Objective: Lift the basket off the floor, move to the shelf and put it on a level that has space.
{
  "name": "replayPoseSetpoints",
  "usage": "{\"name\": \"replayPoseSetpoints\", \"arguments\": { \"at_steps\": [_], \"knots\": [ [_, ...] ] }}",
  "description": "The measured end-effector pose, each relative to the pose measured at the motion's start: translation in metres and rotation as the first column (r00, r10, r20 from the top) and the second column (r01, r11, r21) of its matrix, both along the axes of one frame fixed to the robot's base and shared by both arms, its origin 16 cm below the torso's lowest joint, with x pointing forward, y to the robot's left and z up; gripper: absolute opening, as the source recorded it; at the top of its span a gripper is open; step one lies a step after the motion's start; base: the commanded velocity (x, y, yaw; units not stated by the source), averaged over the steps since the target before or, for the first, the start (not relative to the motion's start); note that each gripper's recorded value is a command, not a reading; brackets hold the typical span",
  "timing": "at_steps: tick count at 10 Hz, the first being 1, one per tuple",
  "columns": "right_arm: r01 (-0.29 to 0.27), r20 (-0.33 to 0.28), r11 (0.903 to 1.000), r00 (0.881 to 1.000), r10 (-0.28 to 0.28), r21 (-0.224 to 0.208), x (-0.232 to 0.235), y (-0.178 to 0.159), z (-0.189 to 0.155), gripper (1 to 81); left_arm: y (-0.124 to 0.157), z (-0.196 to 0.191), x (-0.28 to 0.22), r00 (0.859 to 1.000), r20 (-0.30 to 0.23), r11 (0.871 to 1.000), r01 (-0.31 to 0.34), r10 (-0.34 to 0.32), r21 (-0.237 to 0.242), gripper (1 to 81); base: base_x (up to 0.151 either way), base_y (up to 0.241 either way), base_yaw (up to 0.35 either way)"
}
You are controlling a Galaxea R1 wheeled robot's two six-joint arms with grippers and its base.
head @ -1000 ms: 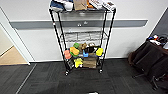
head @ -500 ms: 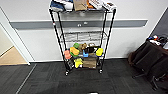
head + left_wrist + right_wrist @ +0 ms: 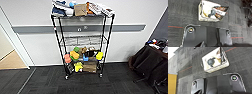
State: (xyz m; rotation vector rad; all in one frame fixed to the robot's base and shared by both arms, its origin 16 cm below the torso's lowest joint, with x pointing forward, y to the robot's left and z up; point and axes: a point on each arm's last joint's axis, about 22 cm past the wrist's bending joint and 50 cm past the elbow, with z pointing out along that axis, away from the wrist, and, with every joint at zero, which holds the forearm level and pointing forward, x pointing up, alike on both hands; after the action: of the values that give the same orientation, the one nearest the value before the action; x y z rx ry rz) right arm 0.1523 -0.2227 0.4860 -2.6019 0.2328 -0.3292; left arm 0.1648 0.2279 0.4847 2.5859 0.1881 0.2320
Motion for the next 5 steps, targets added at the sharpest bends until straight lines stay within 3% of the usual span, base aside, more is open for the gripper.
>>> {"name": "replayPoseSetpoints", "arguments": {
  "at_steps": [3, 5],
  "knots": [
    [-0.002, 0.027, 1.0, 1.0, 0.002, -0.006, 0.022, -0.003, -0.001, 81.1, -0.004, -0.001, 0.024, 1.0, 0.023, 1.0, -0.008, 0.008, 0.0, 81.1, 0.0, 0.0, 0.0],
    [0.006, 0.04, 0.9995, 0.999, -0.005, -0.033, 0.036, -0.015, -0.007, 81.1, 0.006, -0.014, 0.038, 0.999, 0.029, 0.999, -0.024, 0.023, 0.037, 81.1, 0.0, 0.0, 0.0]
  ]
}}
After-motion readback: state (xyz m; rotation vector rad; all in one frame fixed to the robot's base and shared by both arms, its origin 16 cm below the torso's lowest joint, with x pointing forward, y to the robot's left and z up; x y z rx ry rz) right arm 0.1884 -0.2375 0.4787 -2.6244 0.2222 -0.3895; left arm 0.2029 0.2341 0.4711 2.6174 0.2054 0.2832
